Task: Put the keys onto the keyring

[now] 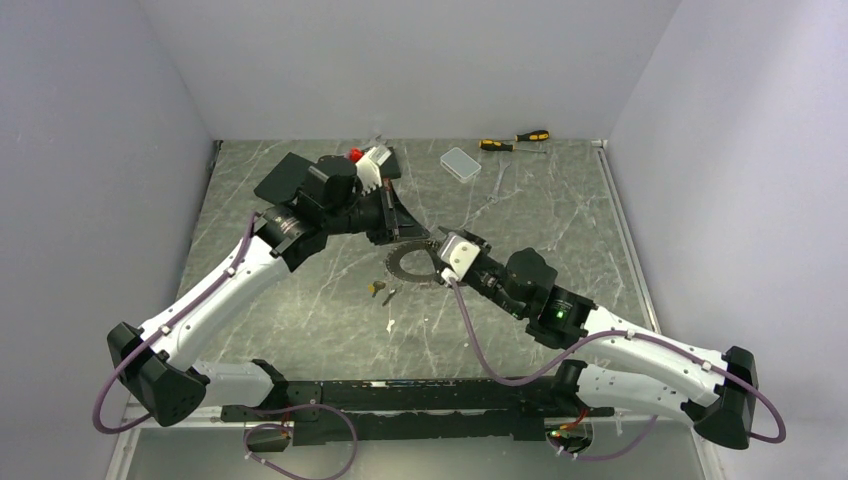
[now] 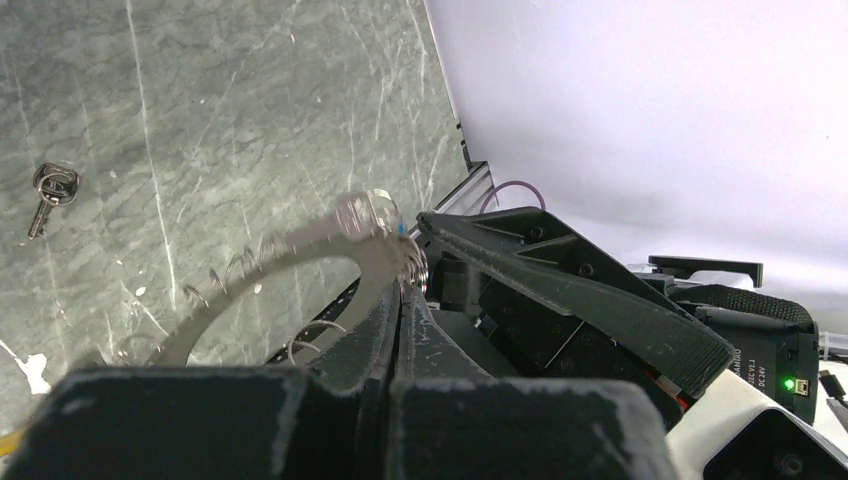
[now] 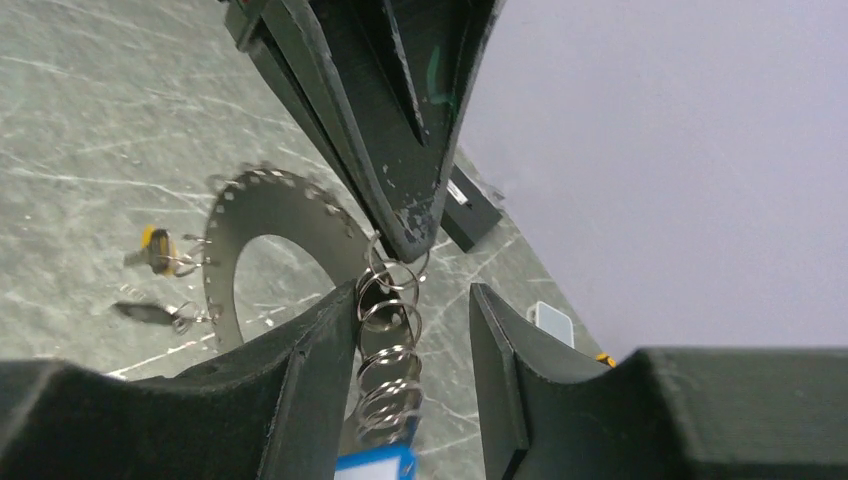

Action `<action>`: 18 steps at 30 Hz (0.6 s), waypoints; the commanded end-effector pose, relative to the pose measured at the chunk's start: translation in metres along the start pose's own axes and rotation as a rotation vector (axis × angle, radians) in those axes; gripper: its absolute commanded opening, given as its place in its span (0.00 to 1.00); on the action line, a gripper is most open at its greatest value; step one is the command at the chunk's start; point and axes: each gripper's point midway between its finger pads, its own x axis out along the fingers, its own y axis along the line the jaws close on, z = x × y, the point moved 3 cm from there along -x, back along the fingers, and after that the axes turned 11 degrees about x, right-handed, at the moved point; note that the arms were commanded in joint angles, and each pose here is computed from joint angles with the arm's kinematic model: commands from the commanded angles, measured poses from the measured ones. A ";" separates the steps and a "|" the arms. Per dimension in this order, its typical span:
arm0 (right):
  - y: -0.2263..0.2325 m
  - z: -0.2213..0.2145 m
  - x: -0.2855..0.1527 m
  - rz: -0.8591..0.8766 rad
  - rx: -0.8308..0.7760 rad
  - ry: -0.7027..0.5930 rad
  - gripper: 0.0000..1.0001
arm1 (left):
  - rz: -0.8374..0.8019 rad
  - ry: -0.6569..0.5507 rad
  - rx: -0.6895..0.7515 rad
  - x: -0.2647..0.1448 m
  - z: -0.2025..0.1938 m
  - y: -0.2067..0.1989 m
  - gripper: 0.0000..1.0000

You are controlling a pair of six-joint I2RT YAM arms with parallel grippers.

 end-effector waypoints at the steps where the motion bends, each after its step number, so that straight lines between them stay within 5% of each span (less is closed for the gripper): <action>1: -0.014 0.011 -0.004 -0.079 -0.031 -0.010 0.47 | -0.069 -0.050 0.017 -0.012 0.011 -0.018 0.00; 10: -0.014 0.019 -0.009 -0.060 -0.015 -0.021 0.01 | -0.088 -0.008 0.064 -0.011 0.005 -0.017 0.00; 18: -0.013 0.017 -0.012 -0.056 0.008 -0.008 0.00 | -0.062 0.040 0.159 -0.015 0.001 -0.013 0.00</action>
